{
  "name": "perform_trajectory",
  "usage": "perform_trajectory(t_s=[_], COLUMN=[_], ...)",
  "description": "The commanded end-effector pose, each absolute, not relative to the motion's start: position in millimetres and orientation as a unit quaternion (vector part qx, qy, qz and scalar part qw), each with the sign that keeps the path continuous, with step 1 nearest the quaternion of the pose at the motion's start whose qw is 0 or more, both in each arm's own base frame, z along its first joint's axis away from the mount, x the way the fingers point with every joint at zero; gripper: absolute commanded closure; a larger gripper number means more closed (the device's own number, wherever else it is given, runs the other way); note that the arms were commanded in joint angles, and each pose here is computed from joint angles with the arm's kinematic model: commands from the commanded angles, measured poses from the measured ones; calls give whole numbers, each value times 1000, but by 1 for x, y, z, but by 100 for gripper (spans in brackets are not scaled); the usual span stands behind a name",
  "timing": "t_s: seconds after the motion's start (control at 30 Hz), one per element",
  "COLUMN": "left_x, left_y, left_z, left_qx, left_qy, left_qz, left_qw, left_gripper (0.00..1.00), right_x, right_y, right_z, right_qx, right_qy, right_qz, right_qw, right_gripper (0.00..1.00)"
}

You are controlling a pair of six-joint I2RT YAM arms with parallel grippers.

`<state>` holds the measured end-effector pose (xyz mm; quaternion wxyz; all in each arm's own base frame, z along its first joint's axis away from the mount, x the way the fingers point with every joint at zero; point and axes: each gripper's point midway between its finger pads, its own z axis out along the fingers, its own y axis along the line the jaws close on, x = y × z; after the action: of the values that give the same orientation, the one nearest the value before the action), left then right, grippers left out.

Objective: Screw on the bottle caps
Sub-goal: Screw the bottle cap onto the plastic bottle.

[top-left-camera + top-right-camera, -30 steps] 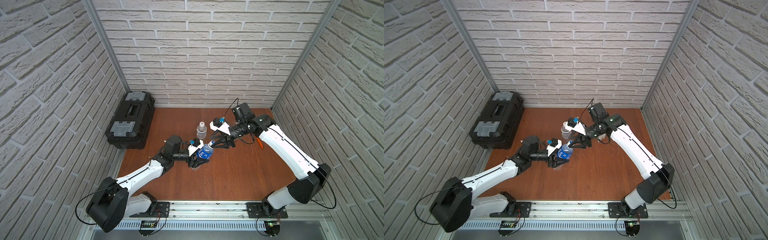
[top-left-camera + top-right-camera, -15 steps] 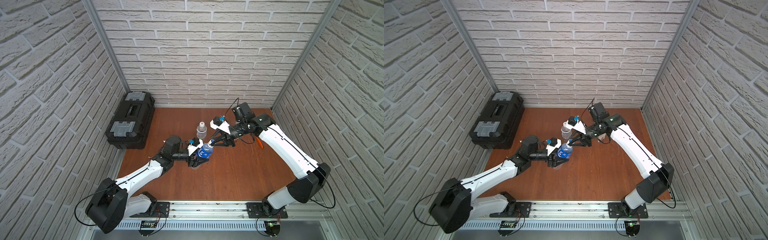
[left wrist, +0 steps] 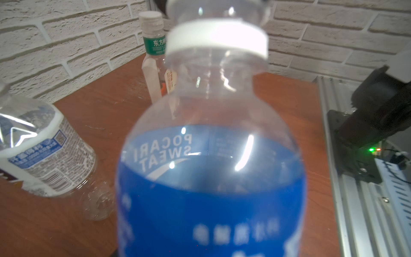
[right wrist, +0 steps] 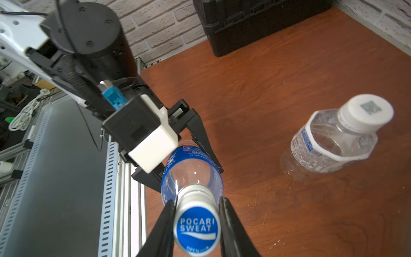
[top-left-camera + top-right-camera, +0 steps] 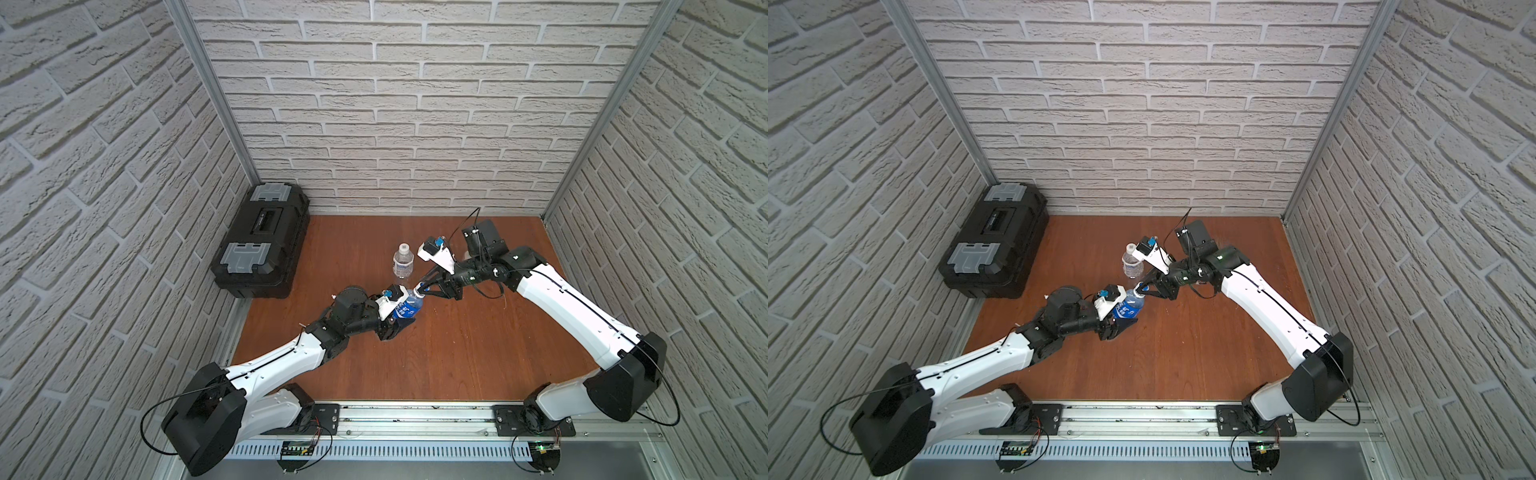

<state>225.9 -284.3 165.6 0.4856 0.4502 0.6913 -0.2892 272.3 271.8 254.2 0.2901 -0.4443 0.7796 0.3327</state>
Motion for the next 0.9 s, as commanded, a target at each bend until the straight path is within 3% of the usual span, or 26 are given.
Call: perform_trajectory(t_s=[0.0, 0.2, 0.5, 0.6, 0.73, 0.87], left_x=[244, 249, 247, 247, 244, 243], left_y=[-291, -292, -293, -294, -293, -284], left_z=[260, 260, 257, 248, 235, 225], left_qx=[401, 378, 370, 379, 393, 383], left_qy=[592, 595, 595, 601, 609, 622], left_qz=[-261, -234, -222, -216, -212, -258], left_qw=[649, 670, 678, 670, 655, 633], left_gripper=[40, 40, 40, 40, 41, 41], right_x=[302, 308, 318, 314, 308, 306], right_y=[269, 273, 277, 288, 286, 277], right_z=[227, 218, 247, 257, 267, 285], right_qx=[-336, -223, -66, -79, -147, -180], right_qy=[846, 881, 859, 852, 852, 836], right_qz=[278, 253, 319, 348, 317, 321], right_qw=[306, 331, 395, 383, 389, 407], right_gripper=[70, 67, 66, 67, 70, 71])
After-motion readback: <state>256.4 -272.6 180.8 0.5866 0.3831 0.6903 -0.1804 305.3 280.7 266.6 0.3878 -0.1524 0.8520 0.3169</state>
